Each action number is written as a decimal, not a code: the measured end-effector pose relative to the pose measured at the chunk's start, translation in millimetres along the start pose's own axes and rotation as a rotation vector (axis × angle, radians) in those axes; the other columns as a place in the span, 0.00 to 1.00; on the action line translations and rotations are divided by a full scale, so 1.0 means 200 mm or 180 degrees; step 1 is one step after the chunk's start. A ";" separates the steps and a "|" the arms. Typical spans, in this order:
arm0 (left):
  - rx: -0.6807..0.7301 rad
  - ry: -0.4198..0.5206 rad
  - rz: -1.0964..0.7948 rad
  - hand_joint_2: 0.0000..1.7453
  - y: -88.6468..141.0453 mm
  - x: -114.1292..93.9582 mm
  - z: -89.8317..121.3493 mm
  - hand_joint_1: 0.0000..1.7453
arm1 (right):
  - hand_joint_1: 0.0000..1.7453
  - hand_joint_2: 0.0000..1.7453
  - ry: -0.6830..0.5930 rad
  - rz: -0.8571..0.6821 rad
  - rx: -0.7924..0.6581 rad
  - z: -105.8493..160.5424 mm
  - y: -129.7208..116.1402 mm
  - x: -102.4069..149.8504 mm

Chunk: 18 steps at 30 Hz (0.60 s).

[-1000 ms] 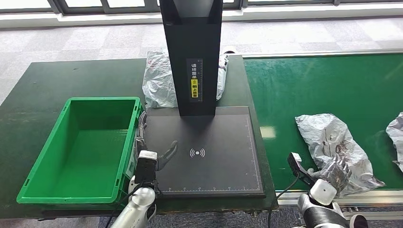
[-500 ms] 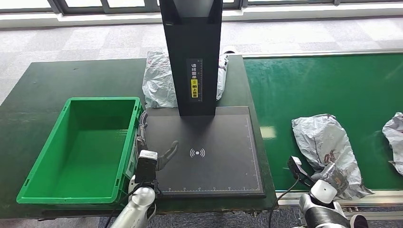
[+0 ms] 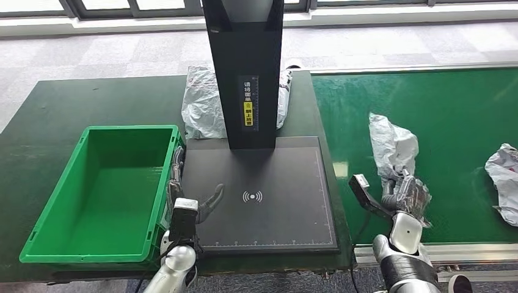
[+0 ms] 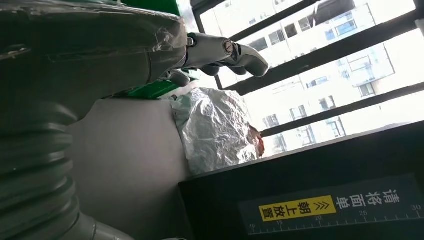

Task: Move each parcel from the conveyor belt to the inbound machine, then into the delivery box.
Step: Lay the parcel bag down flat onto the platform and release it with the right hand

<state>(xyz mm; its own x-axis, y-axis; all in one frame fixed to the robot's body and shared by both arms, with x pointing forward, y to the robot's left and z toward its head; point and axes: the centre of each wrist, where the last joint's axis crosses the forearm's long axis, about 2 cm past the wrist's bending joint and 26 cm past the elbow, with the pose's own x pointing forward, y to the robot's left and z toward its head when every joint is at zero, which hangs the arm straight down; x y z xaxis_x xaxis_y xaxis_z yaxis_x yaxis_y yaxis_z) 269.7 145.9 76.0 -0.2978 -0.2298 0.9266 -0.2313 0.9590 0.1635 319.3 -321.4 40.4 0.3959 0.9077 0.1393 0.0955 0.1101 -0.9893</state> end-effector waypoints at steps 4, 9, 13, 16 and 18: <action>0.0031 -0.0128 -0.0214 1.00 0.04 0.02 -0.02 0.00 | 1.00 1.00 -0.0646 -0.0624 0.0144 0.05 -0.11 0.24; 0.0062 -0.0224 -0.0327 1.00 0.08 0.04 -0.06 0.00 | 1.00 1.00 -0.1179 -0.0942 0.0192 0.17 -0.22 0.48; 0.0091 -0.0252 -0.0336 1.00 0.10 0.04 -0.07 0.00 | 1.00 1.00 -0.1365 -0.1018 0.0112 0.21 -0.27 0.54; 0.0100 -0.0264 -0.0341 1.00 0.10 0.04 -0.08 0.00 | 1.00 1.00 -0.1424 -0.1037 0.0077 0.22 -0.28 0.56; 0.0101 -0.0286 -0.0360 1.00 0.11 0.05 -0.08 0.00 | 1.00 1.00 -0.1482 -0.1061 0.0096 0.23 -0.29 0.57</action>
<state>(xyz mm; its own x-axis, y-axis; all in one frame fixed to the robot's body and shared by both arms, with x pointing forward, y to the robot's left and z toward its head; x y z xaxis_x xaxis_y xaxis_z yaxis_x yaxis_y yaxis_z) 276.9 167.0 93.4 -0.3496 -0.3514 0.8685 -0.2968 0.9208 0.2531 317.0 -205.7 111.1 -0.0959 0.9038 0.4170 0.1175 0.4263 -0.8969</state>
